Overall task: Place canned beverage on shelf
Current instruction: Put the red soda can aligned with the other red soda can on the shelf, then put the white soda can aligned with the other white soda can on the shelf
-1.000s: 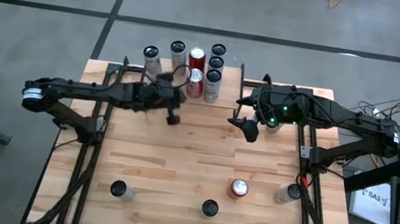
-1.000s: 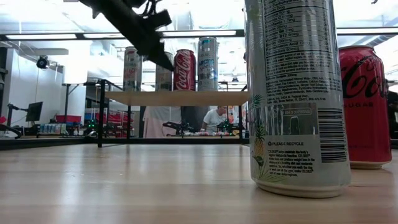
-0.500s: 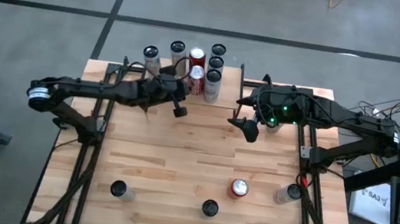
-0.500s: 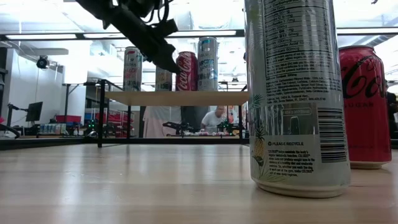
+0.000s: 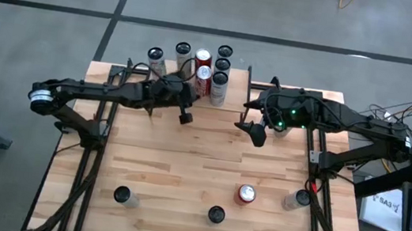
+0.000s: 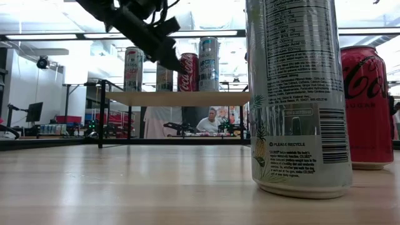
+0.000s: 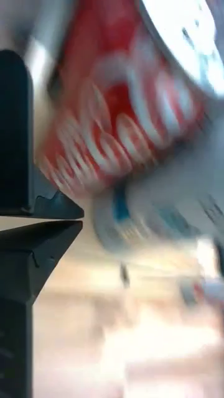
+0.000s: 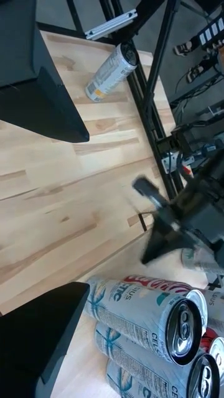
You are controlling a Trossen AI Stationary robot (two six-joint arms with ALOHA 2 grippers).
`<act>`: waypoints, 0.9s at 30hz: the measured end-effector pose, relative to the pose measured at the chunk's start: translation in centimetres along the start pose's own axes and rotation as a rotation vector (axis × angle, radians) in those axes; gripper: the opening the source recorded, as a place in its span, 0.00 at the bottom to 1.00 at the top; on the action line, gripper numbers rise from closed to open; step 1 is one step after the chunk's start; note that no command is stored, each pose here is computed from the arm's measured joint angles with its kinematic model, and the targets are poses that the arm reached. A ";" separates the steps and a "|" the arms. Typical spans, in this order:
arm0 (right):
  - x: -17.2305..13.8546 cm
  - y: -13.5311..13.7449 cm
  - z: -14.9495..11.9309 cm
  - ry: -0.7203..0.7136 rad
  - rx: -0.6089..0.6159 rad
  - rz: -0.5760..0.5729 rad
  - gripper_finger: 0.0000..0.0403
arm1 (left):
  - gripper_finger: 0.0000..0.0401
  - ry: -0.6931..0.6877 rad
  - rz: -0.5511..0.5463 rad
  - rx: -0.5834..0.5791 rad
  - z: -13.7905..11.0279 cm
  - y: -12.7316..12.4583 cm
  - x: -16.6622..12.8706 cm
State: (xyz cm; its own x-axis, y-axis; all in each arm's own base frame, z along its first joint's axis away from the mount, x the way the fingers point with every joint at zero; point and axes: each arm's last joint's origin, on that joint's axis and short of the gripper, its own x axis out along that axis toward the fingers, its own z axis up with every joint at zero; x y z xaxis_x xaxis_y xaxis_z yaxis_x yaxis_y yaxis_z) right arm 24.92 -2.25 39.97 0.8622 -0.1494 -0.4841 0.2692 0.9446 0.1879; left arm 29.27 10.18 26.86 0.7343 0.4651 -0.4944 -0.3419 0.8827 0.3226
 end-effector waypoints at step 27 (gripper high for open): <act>0.4 -0.4 -0.7 0.037 0.106 -0.025 0.93 | 0.00 0.056 0.252 -0.093 -0.1 -0.4 0.0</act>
State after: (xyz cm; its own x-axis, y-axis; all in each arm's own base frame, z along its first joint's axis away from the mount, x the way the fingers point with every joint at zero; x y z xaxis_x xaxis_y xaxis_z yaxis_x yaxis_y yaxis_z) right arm 24.89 -2.49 39.10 0.8389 -0.1599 -0.5203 0.3359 0.9042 0.2638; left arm 29.37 9.81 26.61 0.5864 0.6720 -0.4523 -0.5645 0.7395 0.3667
